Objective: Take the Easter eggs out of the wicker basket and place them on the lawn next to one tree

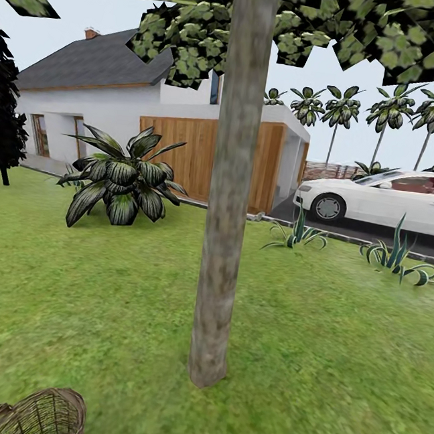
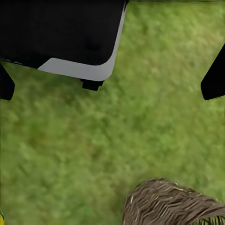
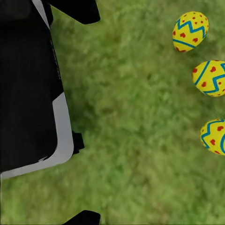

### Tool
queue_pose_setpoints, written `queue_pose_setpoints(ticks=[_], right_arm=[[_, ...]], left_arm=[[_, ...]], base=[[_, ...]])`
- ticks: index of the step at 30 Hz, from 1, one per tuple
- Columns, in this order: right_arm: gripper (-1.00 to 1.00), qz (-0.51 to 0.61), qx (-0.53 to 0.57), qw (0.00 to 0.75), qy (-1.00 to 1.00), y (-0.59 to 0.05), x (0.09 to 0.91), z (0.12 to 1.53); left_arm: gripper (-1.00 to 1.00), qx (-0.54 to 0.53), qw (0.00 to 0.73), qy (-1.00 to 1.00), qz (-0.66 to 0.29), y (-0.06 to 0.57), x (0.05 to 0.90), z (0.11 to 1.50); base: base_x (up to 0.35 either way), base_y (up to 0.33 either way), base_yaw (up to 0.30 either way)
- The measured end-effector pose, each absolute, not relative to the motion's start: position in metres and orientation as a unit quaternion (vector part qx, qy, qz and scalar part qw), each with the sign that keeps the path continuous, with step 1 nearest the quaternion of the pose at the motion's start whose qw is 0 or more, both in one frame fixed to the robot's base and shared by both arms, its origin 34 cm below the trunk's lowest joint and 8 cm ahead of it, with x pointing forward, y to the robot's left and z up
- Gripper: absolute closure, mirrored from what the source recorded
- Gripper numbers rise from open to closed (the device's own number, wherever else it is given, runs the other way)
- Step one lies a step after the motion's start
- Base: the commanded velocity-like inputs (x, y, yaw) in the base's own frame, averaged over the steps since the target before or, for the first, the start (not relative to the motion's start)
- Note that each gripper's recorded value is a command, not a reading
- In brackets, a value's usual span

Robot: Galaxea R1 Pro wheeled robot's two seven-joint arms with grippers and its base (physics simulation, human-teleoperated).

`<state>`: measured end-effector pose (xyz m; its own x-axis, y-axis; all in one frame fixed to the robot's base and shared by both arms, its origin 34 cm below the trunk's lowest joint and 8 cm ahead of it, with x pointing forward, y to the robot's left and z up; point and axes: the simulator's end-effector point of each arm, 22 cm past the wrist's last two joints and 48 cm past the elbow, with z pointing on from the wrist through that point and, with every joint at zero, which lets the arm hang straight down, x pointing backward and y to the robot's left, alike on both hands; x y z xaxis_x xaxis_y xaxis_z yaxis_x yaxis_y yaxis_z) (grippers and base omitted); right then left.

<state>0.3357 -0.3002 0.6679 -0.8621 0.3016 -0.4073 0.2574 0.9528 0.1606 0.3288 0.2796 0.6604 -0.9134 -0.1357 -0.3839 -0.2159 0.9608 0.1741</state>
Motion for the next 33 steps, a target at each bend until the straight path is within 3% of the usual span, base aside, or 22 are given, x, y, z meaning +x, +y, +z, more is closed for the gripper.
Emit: queue_pose_setpoints(ticks=[10, 33], right_arm=[[-1.0, 0.076, 0.154, 0.138, 0.975, -0.265, 0.267, 0.64], [-1.0, 0.079, 0.155, 0.125, 0.977, -0.261, 0.256, 0.637]], left_arm=[[-1.0, -0.091, 0.175, 0.974, 0.108, 0.28, 0.31, 0.655], [-1.0, -0.091, 0.174, 0.975, 0.108, 0.28, 0.309, 0.654]], base=[[0.0, 0.0, 0.0], [0.0, 0.0, 0.0]])
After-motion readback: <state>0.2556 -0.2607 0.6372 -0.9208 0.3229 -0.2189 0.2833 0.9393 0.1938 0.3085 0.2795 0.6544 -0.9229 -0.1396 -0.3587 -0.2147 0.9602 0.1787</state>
